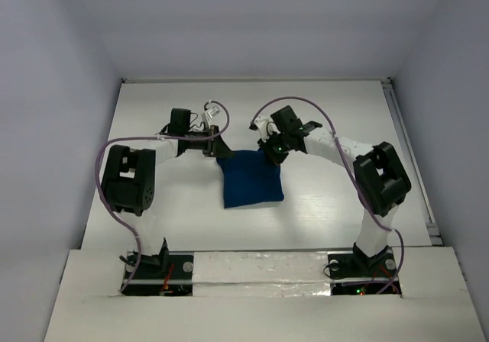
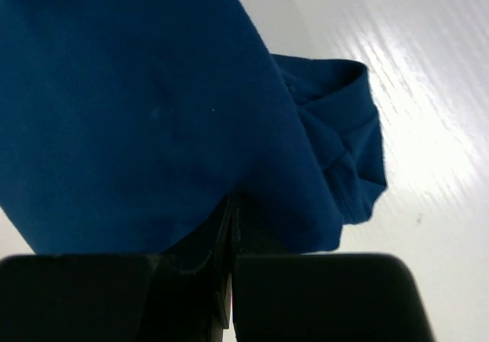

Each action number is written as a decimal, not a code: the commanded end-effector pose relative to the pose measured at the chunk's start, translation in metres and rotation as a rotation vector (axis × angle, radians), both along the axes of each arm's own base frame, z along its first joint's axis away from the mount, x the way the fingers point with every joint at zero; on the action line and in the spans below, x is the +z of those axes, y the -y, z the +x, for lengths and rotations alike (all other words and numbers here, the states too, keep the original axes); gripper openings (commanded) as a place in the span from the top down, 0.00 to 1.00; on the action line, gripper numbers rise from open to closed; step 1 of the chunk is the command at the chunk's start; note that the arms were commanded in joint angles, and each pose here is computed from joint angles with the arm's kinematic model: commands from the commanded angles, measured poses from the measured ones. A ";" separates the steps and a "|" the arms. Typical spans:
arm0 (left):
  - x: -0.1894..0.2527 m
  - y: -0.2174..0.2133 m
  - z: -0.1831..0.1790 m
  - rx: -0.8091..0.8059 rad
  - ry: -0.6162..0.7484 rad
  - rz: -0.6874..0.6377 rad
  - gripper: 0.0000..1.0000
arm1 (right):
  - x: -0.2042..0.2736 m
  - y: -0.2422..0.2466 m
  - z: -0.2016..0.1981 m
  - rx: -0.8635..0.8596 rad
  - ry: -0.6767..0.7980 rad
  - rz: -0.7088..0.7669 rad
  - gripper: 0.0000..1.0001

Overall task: Fold and stack the t-shirts
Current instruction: Fold the long partially folded tshirt into a neat square, then put the neatly folded tshirt into the corner of the board with the left arm

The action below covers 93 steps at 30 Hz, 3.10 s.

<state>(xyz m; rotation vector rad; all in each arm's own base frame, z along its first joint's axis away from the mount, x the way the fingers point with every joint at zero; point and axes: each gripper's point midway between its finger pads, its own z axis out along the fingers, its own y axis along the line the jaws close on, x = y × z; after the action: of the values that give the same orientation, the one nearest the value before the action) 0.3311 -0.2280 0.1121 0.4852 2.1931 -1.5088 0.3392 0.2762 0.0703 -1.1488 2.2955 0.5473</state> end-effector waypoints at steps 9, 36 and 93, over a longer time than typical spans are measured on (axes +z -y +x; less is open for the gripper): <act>-0.080 -0.004 0.011 0.047 -0.088 0.315 1.00 | 0.017 -0.011 0.004 0.010 -0.042 0.063 1.00; 0.020 0.002 0.022 -0.063 0.239 0.191 1.00 | 0.047 0.006 0.026 -0.124 0.043 -0.011 1.00; -0.131 -0.015 -0.063 -0.025 -0.349 0.217 0.20 | -0.016 -0.085 -0.036 0.128 -0.240 0.032 1.00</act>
<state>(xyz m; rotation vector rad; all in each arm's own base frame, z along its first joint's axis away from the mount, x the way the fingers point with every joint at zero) 0.2825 -0.2163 0.0457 0.3431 2.4299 -1.6972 0.2985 0.3486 0.0441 -1.2832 2.4504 0.7612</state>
